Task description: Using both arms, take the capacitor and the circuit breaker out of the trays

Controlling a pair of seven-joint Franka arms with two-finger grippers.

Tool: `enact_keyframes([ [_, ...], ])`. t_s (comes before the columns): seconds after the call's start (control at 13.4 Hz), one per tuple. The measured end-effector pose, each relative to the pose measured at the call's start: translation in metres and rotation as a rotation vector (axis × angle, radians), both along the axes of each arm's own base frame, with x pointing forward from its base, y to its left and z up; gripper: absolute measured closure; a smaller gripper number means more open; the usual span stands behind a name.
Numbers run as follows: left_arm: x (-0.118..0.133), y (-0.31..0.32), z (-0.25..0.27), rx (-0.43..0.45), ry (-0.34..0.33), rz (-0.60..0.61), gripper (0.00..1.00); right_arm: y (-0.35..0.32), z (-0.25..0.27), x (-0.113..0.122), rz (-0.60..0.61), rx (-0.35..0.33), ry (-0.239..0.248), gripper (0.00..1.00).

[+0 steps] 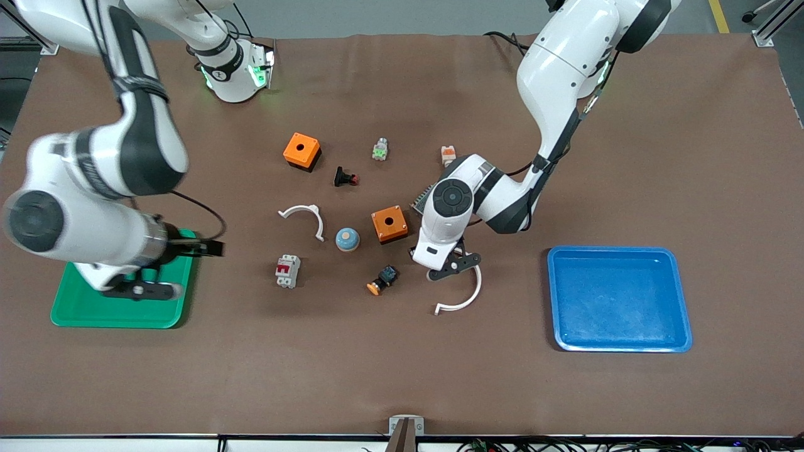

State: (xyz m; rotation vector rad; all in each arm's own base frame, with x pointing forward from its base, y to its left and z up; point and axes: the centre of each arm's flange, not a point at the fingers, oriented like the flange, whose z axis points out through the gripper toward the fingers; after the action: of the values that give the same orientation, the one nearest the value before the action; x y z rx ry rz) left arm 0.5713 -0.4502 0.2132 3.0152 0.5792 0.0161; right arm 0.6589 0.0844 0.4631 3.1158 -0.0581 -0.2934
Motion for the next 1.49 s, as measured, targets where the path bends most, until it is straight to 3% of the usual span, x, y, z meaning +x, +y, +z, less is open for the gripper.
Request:
enact_keyframes([
  [0.15,0.007,0.001,0.008,-0.007,-0.017,0.006,0.3,-0.042,0.027,-0.011,0.019,0.001,0.018,0.0],
  [0.37,0.033,0.026,0.05,0.012,-0.069,0.029,0.0,-0.076,0.067,-0.027,0.023,0.014,0.004,0.0],
  [0.6,0.064,0.095,0.141,0.075,-0.074,0.006,0.0,-0.097,0.103,-0.045,0.011,0.017,-0.022,0.0],
  [0.97,0.086,0.256,0.268,0.13,-0.05,-0.184,0.0,-0.122,0.109,-0.048,-0.027,0.016,-0.034,0.0],
  [1.19,0.076,0.325,0.314,0.146,-0.018,-0.264,0.0,-0.121,0.119,-0.051,-0.024,0.017,-0.052,0.0],
  [1.49,0.039,0.393,0.379,0.153,0.025,-0.302,0.0,-0.122,0.144,-0.077,-0.025,0.022,-0.093,0.0],
])
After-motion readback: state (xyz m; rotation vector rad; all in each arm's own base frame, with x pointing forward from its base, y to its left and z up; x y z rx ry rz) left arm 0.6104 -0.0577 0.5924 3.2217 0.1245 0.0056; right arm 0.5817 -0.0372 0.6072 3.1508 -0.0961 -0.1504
